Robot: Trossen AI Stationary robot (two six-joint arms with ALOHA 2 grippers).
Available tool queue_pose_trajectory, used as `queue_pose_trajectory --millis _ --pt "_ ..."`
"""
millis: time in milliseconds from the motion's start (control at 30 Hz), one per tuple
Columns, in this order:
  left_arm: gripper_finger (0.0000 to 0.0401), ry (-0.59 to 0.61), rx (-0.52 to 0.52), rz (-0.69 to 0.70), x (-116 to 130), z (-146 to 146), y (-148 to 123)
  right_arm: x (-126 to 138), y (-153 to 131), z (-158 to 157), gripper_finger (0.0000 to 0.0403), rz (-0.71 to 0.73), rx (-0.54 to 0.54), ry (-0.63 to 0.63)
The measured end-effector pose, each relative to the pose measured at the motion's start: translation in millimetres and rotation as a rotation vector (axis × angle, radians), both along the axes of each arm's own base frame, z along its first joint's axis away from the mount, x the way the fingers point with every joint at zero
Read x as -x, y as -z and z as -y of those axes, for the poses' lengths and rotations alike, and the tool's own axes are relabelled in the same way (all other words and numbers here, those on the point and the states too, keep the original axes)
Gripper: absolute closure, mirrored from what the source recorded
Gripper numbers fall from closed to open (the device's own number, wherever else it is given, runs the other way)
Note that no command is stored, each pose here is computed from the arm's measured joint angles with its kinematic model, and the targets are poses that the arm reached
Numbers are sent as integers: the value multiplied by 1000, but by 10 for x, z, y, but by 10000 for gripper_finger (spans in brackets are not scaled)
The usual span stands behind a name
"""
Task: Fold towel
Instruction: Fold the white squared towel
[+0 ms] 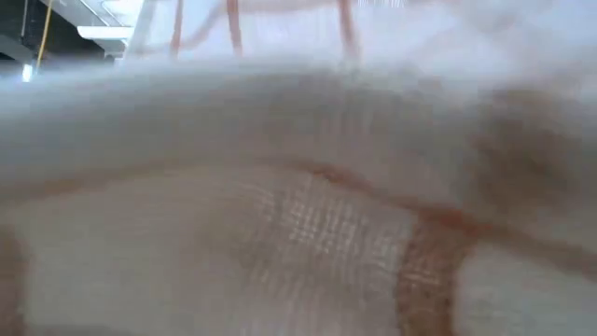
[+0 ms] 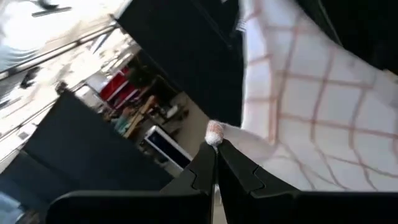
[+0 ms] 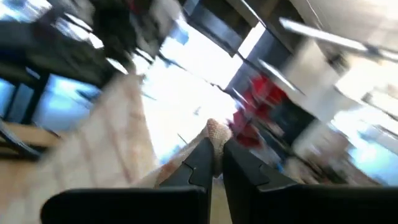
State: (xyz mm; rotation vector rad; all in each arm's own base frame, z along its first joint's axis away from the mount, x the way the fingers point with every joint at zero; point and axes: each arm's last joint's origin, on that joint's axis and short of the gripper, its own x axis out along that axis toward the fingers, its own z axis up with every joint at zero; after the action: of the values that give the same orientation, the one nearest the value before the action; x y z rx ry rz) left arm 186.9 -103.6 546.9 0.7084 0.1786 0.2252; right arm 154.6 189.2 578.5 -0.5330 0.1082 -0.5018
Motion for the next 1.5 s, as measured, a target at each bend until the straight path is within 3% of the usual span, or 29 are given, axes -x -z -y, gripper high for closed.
queue_pose_trajectory --millis 133,267,367,500,633,867,1100,1200,1500 --pt "401 120 -40 -54 -76 -77 37 -69 303 178 392 -38 6 125" --pt "401 149 -56 -130 -155 -229 106 -17 567 283 392 -42 11 133" --pt "401 170 -5 -203 -223 -333 190 54 758 375 392 -33 -6 126" --pt "401 118 15 -285 -347 -421 370 166 1047 525 392 -37 -56 63" --pt "401 44 -13 -379 -505 -531 618 339 1293 770 392 -85 -206 -49" --pt "401 -82 1 -466 -595 -973 874 603 1649 1169 392 -90 -324 20" --pt "401 -123 81 -459 -499 -1568 962 771 1900 1426 392 -106 -317 58" --pt "401 -109 164 -489 -459 -1715 1063 828 2019 1500 392 -108 -331 63" --pt "401 -13 341 -674 -528 -1566 1603 800 2468 1441 392 -184 -488 -28"
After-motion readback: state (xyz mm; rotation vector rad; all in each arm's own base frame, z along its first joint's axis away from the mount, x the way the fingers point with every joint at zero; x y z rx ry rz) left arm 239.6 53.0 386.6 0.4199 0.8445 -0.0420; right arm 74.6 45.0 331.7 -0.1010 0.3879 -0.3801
